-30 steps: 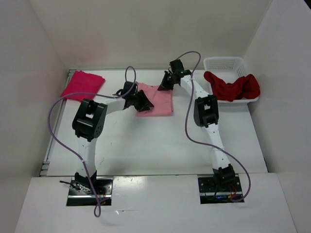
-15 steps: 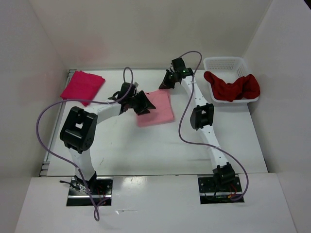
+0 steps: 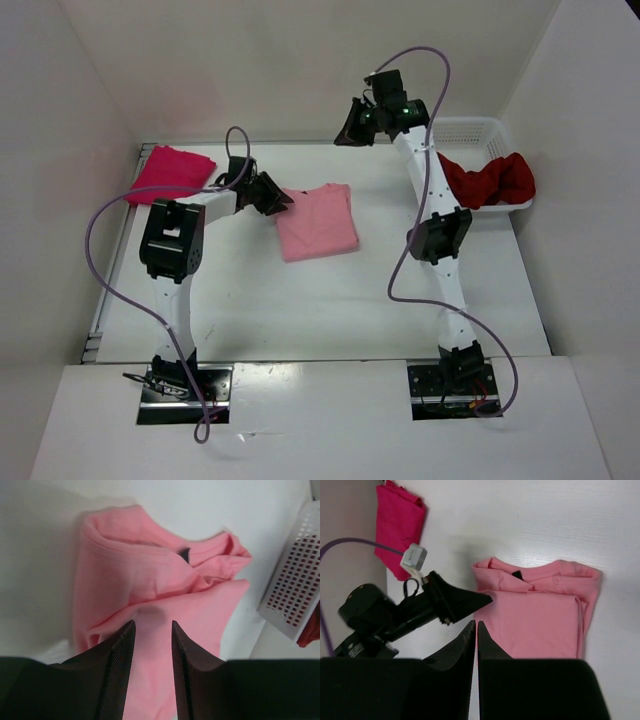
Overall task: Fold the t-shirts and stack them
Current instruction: Smooth out wrinkles on the folded tshirt, then put the neatly folded tshirt into the corner of the board with the left arm
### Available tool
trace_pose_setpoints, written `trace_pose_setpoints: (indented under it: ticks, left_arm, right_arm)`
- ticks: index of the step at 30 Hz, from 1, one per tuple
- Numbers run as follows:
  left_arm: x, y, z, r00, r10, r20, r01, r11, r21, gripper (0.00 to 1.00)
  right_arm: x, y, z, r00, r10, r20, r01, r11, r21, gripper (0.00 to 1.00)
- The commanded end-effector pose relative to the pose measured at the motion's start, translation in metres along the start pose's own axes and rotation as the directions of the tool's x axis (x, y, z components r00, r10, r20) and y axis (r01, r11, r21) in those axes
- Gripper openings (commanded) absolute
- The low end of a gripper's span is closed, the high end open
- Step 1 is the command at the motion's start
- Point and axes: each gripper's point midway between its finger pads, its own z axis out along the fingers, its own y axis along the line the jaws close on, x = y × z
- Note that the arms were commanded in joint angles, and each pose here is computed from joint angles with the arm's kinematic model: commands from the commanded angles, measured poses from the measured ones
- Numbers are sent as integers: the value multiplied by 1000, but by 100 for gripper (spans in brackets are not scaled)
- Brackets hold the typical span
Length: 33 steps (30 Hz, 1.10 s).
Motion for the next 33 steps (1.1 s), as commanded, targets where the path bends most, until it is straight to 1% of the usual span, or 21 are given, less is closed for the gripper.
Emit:
trace_pose_setpoints:
  ticks: [1,5,6,7,8,9,10,11,12,13,14,15,17,18,19,20,23,26,29,31,33]
  left_arm:
    - [-10,-11,0,998,53,33,-53,998,27,42]
    - [-27,4,-4,996,42,74,-42,999,2,42]
    - [-34,8,-6,996,34,85,-34,999,-2,44]
    - [-35,0,-10,996,28,89,-30,999,21,47]
    - [-44,-5,-15,993,19,113,-24,999,39,49]
    - [-45,-13,-21,993,26,115,-32,998,57,51]
    - [-49,-26,-33,989,56,136,-67,995,76,54]
    - [-50,-28,-39,986,68,151,-79,994,73,58]
    - [-55,-40,-55,978,86,191,-103,991,81,62]
    - [-55,-42,-62,974,100,204,-118,990,78,65]
    - [-52,-38,-67,970,124,210,-140,988,60,69]
    - [-44,-30,-75,970,132,205,-141,989,31,72]
    - [-33,-14,-80,969,164,184,-164,986,-14,73]
    - [-25,-8,-84,973,158,170,-156,987,-26,73]
    - [-9,16,-79,980,151,128,-143,988,-65,74]
    - [-2,24,-78,982,155,112,-148,987,-68,74]
    - [19,40,-69,987,158,28,-156,986,-61,74]
    - [40,58,-52,983,181,-43,-184,978,-94,74]
    - [53,65,-39,978,191,-84,-198,976,-86,76]
    - [53,68,-34,978,189,-87,-197,976,-89,73]
    - [68,74,-22,973,192,-128,-205,974,-98,69]
  right_arm:
    - [3,24,-42,999,-40,0,40,999,-12,8]
    - [6,44,-75,998,-68,21,68,997,-32,8]
    - [18,40,-69,998,-62,-14,62,998,-22,8]
    - [16,50,-89,997,-75,17,75,996,-40,8]
    - [22,54,-93,996,-85,24,86,995,-51,8]
    - [40,35,-71,997,-72,5,72,996,-57,9]
    - [40,57,-108,994,-84,73,93,987,-128,9]
    - [49,58,-112,996,-48,74,59,986,-156,9]
    - [68,30,-100,999,-4,37,9,991,-132,9]
    - [74,31,-114,999,-9,49,15,990,-139,9]
    - [82,19,-114,999,6,40,-2,994,-111,9]
    - [104,-2,-107,1000,30,-5,-31,998,-64,9]
    - [131,-19,-110,999,37,-34,-38,999,-32,11]
    - [139,-24,-111,998,40,-39,-41,999,-29,15]
    - [140,-21,-119,999,38,-16,-39,998,-45,18]
    - [154,-30,-117,998,58,-37,-59,998,-30,21]
    - [166,-33,-123,998,57,-40,-58,997,-41,31]
    - [162,-28,-132,999,44,-7,-45,998,-51,43]
    - [163,-35,-136,999,41,6,-41,998,-37,46]
    - [166,-36,-137,999,42,4,-42,999,-35,46]
    - [168,-37,-138,999,42,4,-42,999,-35,47]
